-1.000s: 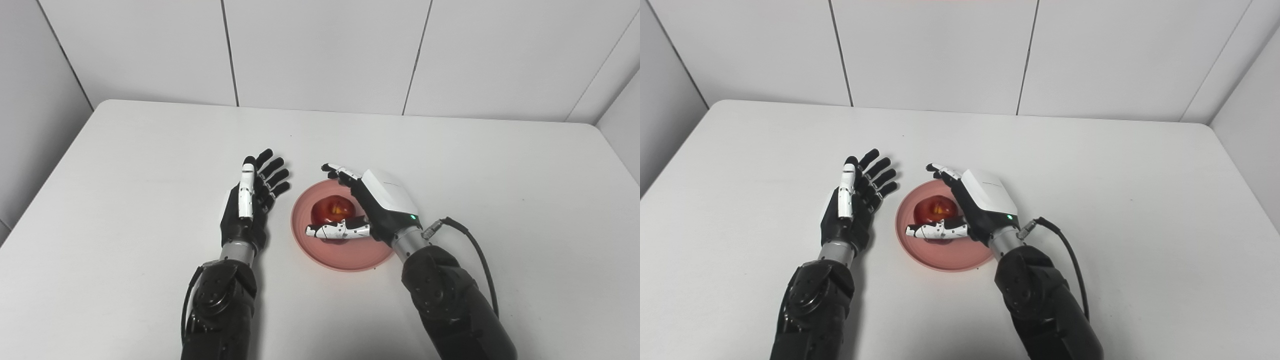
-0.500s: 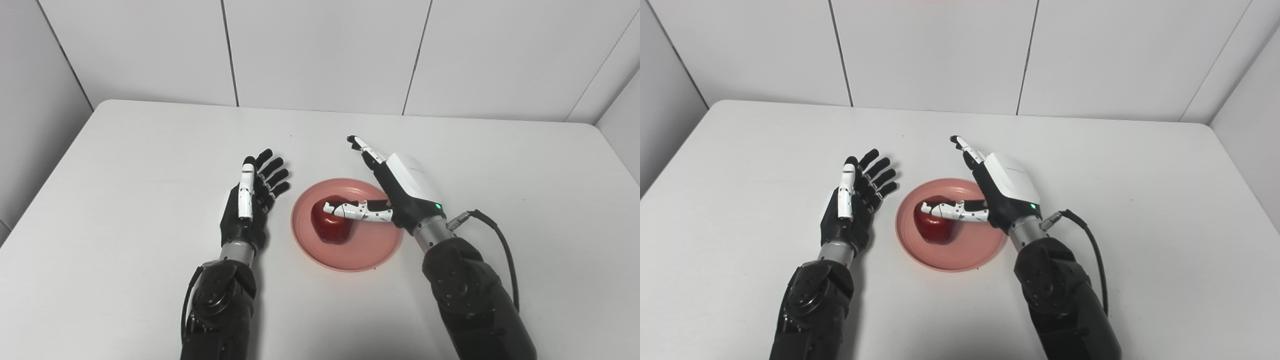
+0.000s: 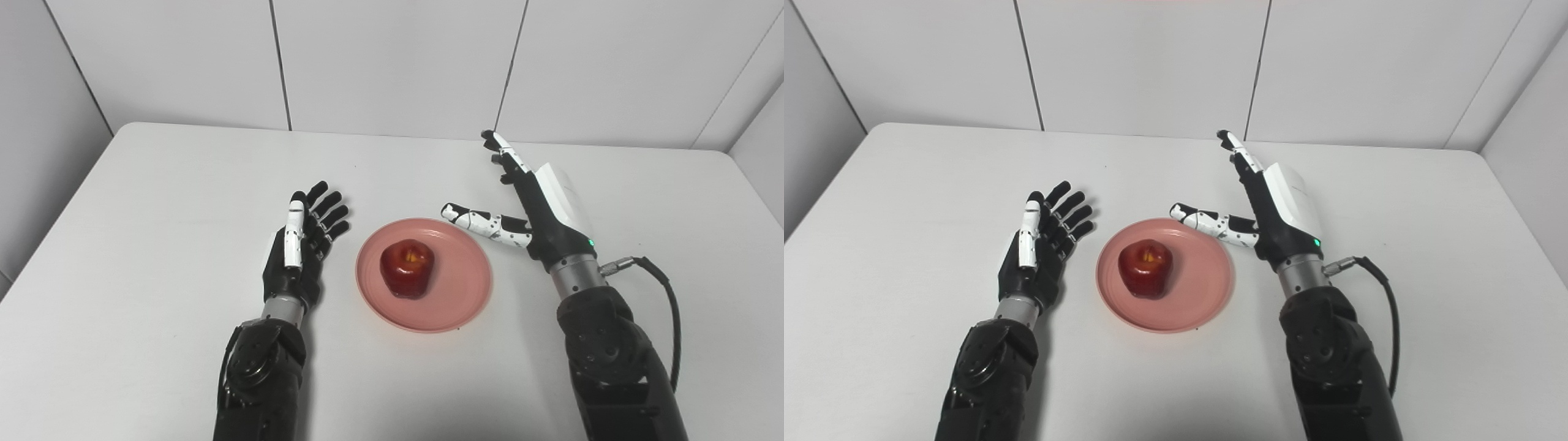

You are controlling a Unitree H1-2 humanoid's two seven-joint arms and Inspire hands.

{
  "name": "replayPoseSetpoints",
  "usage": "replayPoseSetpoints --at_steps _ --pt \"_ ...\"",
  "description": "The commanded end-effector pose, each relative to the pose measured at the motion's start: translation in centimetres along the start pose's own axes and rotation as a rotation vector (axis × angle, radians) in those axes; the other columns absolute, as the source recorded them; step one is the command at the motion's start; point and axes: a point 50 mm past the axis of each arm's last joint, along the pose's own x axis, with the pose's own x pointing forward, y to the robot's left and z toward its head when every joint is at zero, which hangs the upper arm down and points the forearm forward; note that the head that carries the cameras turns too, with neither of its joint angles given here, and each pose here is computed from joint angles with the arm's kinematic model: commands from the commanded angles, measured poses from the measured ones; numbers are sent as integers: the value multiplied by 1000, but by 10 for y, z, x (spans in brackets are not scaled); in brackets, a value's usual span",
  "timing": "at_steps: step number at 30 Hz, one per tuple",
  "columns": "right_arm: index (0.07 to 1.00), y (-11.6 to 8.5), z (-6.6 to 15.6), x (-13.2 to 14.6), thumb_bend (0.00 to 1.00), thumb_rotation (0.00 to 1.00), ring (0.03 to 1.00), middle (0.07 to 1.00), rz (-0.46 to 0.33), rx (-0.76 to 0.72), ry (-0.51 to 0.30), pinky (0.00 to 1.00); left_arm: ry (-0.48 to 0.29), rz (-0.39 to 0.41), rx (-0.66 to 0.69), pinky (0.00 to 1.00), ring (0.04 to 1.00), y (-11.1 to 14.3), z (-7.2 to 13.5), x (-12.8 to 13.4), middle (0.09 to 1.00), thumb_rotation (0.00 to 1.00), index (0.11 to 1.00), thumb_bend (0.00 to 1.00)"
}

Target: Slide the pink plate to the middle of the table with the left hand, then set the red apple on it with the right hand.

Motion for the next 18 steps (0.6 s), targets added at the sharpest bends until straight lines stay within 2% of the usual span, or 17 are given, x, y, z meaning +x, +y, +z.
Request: replayPoseSetpoints --at_steps 1,8,18 --pt "915 -14 10 1 1000 770 862 895 -71 1 -70 778 1 2 -7 826 827 -4 3 2 844 1000 839 408" --pt "906 -16 0 -5 978 832 861 888 -105 28 -36 775 -4 -9 -2 834 833 -2 4 2 852 1000 845 404" --pt "901 -6 -19 -17 930 939 845 872 -123 53 24 762 2 -6 0 828 832 -1 4 1 850 1000 843 407"
